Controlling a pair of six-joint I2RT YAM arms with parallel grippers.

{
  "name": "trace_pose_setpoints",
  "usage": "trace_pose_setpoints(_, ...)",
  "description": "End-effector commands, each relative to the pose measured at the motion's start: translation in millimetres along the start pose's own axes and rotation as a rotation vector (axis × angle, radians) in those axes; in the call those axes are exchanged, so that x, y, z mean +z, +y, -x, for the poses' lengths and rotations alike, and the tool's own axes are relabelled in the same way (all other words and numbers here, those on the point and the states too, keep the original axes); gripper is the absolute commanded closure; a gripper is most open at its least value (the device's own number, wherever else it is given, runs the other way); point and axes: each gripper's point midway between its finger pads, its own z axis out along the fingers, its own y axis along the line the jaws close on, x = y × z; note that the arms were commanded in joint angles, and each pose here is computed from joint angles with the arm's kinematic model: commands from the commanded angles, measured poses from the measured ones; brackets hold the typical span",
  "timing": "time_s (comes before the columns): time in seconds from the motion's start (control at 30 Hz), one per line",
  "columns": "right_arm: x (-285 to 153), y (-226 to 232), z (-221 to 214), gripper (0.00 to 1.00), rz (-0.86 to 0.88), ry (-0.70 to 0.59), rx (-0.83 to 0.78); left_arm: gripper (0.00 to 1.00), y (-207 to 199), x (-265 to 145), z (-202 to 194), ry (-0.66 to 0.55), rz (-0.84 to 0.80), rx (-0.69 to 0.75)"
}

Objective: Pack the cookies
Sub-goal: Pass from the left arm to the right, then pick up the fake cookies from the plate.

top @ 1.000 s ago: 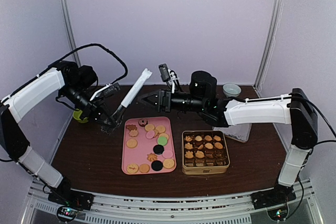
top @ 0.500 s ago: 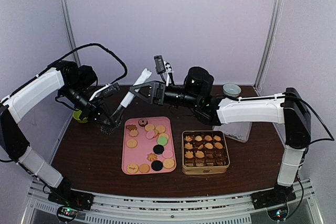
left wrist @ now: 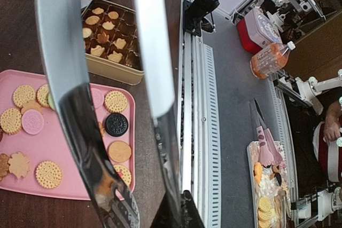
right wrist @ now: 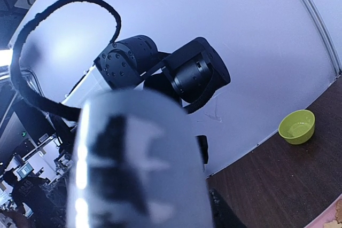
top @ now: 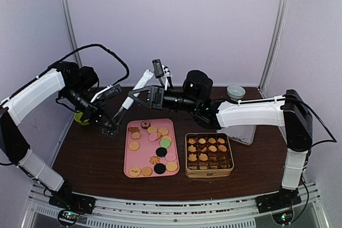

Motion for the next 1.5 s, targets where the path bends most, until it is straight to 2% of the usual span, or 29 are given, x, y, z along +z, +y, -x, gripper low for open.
trace_pose_setpoints(0.0,-12.2,16.9,2.6,0.66,-0.064,0.029,-0.12,0.88,11.3,-3.9,0.3,0.026,0.095,0.038)
trace_pose_setpoints(0.17,-37.0,4.1,-8.0,0.67,-0.233,0.075,-0.235,0.37,46.2,-10.7,-15.1,0.088,0.319,0.009)
trace_pose_setpoints(0.27,-52.9,-5.5,-16.4,0.67,-0.318,0.093,-0.277,0.21,59.9,-18.6,-27.1,0.131,0.431,-0.005)
trace_pose_setpoints(0.4,-65.2,-17.3,-31.1,0.67,-0.43,0.137,-0.35,0.17,76.4,-33.8,-47.5,0.174,0.548,-0.062)
trace_pose_setpoints(0.47,-66.1,-21.7,-41.1,0.67,-0.473,0.165,-0.39,0.11,83.2,-44.5,-54.8,0.158,0.589,-0.105)
trace_pose_setpoints(0.73,-54.7,-29.6,-87.5,0.67,-0.549,0.274,-0.506,0.07,99.6,-94.6,-77.4,0.071,0.771,-0.223)
trace_pose_setpoints(1.07,-48.6,-48.3,-120.0,0.64,-0.607,0.315,-0.557,0.05,97.1,-96.6,-92.4,0.081,0.798,-0.258)
trace_pose_setpoints(1.47,-53.5,-68.3,-130.0,0.63,-0.682,0.303,-0.599,0.05,98.5,-98.8,-90.5,0.071,0.8,-0.268)
